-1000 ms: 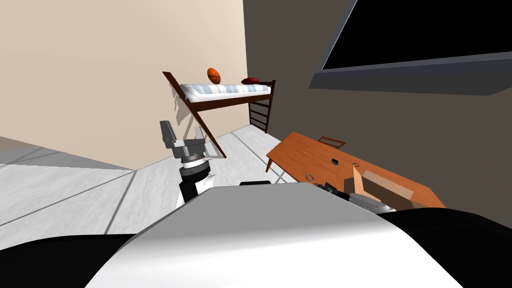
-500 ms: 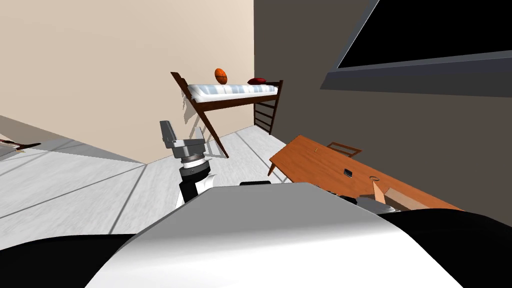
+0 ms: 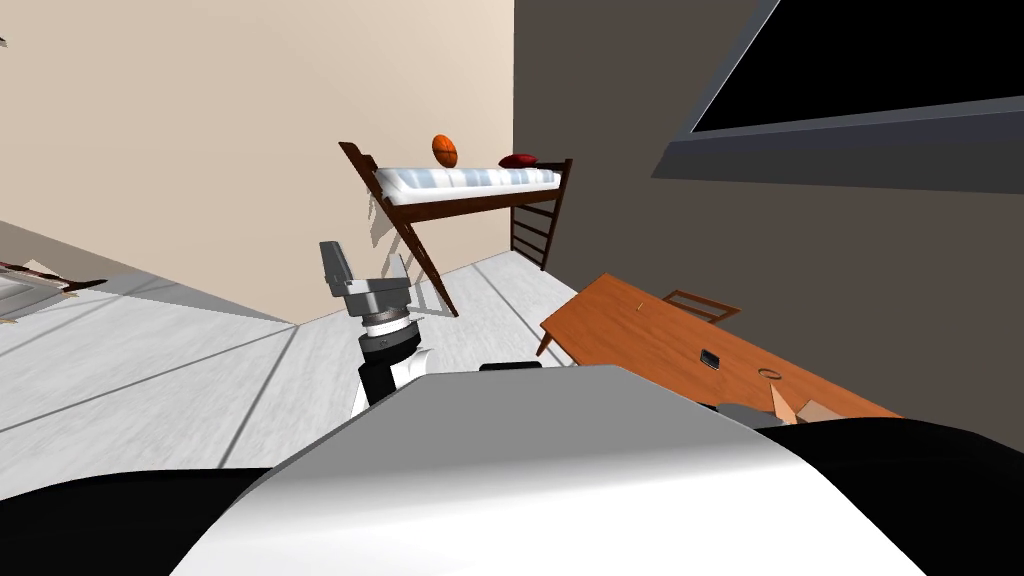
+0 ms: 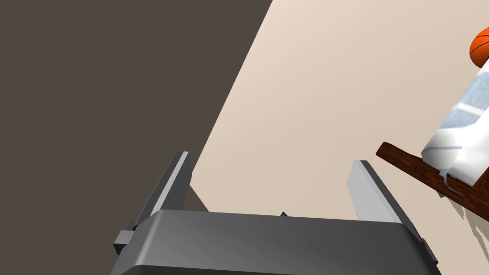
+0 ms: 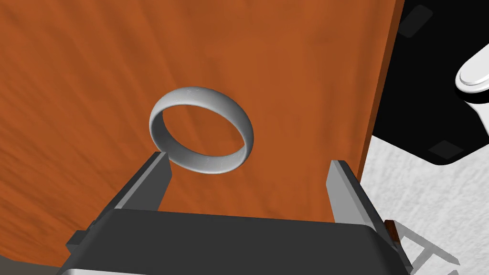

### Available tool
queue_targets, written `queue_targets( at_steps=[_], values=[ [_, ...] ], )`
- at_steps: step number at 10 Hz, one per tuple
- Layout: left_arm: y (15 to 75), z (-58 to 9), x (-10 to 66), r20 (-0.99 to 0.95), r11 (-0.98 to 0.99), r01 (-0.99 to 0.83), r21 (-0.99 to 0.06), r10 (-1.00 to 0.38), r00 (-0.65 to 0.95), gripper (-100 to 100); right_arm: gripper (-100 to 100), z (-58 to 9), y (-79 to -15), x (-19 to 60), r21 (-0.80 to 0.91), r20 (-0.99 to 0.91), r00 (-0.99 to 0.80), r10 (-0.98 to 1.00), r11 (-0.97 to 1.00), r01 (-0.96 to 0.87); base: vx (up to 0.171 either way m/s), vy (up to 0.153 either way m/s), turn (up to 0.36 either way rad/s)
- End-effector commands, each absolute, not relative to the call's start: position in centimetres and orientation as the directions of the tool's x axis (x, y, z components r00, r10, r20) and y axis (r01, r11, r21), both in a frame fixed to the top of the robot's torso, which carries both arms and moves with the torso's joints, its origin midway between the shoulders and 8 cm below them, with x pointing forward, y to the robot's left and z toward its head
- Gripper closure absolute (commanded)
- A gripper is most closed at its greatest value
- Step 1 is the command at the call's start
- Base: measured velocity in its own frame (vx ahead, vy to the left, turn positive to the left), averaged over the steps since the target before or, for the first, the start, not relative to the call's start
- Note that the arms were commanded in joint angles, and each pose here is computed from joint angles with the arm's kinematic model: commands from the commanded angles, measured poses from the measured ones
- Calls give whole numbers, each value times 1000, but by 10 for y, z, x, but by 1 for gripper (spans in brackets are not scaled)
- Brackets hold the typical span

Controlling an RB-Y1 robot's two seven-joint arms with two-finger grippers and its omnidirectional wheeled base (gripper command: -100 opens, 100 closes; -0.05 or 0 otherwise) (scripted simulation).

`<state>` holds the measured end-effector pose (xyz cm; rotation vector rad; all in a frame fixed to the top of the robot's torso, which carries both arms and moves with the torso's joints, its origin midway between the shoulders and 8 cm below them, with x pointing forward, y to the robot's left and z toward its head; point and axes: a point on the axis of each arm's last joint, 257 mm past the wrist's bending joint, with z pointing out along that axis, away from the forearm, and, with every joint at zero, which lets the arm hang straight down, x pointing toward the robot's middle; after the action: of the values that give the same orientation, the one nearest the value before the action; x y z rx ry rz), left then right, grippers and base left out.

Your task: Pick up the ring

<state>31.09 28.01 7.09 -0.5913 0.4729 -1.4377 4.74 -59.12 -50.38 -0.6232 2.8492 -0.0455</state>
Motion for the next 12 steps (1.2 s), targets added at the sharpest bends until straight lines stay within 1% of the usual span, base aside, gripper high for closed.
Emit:
queue_targets(
  at_steps=[1, 2, 3, 4, 8, 9, 12],
  values=[
    [280, 71, 311, 49, 35, 772, -635, -995, 86, 0, -100, -511, -587, 33, -60, -190, -889, -416, 909, -413, 66, -41, 55],
    [280, 71, 311, 49, 35, 772, -635, -995, 86, 0, -100, -508, -588, 39, -67, -198, -888, -416, 909, -411, 31, -23, 14],
    [280, 71, 311, 49, 35, 772, -635, -995, 86, 0, 0, -508, -588, 38, -66, -197, -888, -416, 909, -411, 5, -4, 0],
    [280, 71, 311, 49, 35, 772, -635, -995, 86, 0, -100, -518, -581, 36, -67, -199, -891, -408, 913, -403, -2, -30, 63],
    [280, 71, 311, 49, 35, 772, -635, -995, 86, 0, -100, -531, -573, 32, -67, -202, -896, -395, 918, -390, -5, -40, 49],
    [280, 71, 311, 49, 35, 772, -635, -995, 86, 0, 100, -531, -573, 32, -67, -202, -895, -397, 918, -392, 0, 0, 0],
    [280, 71, 311, 49, 35, 772, -635, -995, 86, 0, 100, -532, -571, 31, -63, -203, -896, -396, 918, -391, 0, 0, 0]
  ],
)
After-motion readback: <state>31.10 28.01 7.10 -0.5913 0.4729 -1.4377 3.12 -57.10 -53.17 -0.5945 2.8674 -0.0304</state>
